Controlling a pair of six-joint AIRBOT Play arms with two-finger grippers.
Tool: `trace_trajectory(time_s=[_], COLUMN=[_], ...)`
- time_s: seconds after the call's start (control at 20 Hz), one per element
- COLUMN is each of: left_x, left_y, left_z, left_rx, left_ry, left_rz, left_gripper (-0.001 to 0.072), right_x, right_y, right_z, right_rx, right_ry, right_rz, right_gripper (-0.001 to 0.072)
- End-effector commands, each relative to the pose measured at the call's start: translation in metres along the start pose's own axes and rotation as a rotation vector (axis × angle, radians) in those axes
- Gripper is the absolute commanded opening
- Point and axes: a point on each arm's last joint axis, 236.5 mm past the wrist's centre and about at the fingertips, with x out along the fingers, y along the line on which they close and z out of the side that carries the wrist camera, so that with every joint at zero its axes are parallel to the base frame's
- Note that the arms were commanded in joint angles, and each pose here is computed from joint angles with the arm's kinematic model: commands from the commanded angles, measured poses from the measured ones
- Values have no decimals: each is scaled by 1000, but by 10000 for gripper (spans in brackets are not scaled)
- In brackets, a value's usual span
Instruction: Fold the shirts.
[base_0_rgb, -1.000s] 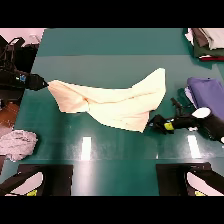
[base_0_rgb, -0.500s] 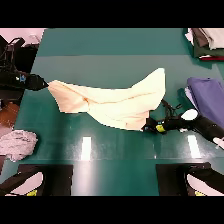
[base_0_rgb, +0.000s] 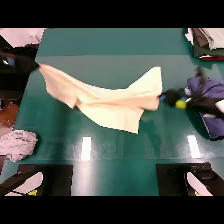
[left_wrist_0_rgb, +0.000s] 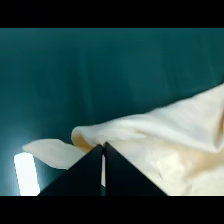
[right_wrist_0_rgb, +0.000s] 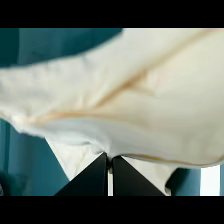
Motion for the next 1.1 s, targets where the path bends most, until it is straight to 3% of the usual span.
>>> trace_trajectory(time_s=[0.0, 0.3, 0.7, 0.9, 1.05], left_x=[-67, -247, -415, -429, -365], left_y=[-33, -112, -190, -209, -178], left_z=[83, 161, 136, 129, 140], left_rx=[50, 285, 389, 405, 335], left_ry=[-239, -631, -1032, -1065, -923], left_rz=[-29, -6, -4, -70, -69], left_gripper=[24, 24, 24, 24, 24], right_x=[-82, -218, -333, -345, -327], right_y=[58, 147, 233, 223, 173], right_z=[92, 170, 171, 170, 183], right_rx=[-170, -451, -715, -678, -550], right_ry=[-271, -515, -783, -802, -736], right_rz=[39, -14, -154, -240, -266], right_gripper=[17, 17, 17, 17, 17])
